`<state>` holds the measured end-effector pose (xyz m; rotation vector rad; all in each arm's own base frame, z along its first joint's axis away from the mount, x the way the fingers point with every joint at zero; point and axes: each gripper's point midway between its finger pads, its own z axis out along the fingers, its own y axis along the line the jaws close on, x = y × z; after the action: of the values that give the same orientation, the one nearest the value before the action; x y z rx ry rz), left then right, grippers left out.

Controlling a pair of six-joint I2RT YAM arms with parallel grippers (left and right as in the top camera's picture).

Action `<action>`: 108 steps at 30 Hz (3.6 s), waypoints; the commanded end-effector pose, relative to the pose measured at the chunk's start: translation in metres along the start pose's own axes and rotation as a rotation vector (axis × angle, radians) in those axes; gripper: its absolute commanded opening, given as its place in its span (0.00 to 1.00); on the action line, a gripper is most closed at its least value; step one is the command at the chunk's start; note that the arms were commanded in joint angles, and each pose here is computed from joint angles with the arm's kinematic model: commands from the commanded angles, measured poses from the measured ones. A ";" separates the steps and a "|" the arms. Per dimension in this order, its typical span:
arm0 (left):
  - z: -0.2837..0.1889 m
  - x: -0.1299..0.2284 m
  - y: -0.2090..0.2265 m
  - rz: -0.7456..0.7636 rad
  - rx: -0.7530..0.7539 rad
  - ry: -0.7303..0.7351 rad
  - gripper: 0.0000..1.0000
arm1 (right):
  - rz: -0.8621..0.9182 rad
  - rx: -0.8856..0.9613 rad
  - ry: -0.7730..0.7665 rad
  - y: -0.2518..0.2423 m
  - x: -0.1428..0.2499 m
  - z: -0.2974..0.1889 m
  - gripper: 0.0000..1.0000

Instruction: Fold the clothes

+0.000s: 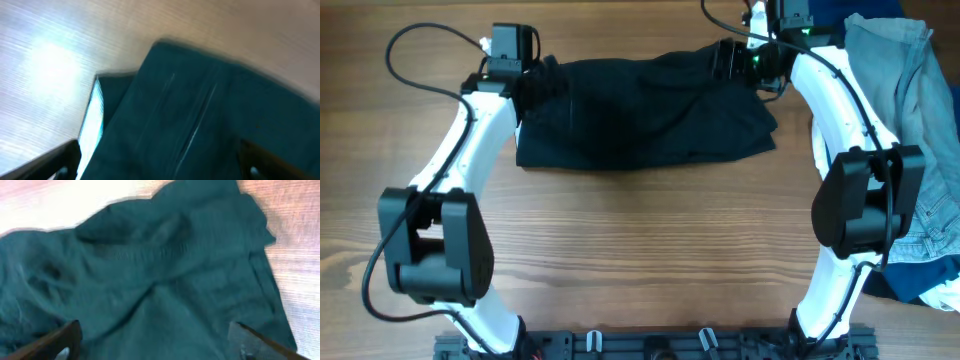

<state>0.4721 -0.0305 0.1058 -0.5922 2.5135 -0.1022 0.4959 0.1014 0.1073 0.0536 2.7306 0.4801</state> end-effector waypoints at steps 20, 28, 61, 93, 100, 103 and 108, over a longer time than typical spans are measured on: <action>0.029 0.068 0.082 0.013 -0.169 0.363 0.21 | -0.014 0.053 0.154 -0.025 0.067 0.034 0.69; 0.029 0.071 0.067 0.095 0.014 0.416 0.40 | -0.023 0.052 0.150 -0.025 0.066 0.034 0.70; 0.014 0.081 0.085 0.091 0.098 0.409 0.88 | -0.039 0.051 0.157 -0.025 0.068 0.034 0.76; -0.040 0.197 0.076 0.125 0.130 0.743 0.04 | -0.033 -0.025 0.172 -0.012 0.071 0.033 0.77; -0.037 0.268 0.107 -0.020 0.015 0.874 0.77 | -0.088 -0.115 0.014 0.021 0.011 0.002 0.70; -0.040 0.264 0.104 -0.024 0.014 0.875 0.95 | -0.113 -0.126 -0.056 0.030 -0.012 -0.010 0.68; -0.066 0.208 0.087 0.002 0.051 0.683 0.99 | -0.113 -0.111 -0.064 0.031 -0.014 0.001 0.60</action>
<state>0.2210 -0.0596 0.0121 -0.6380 3.3019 -0.5399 0.5049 0.1188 0.1164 -0.0767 2.6461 0.5815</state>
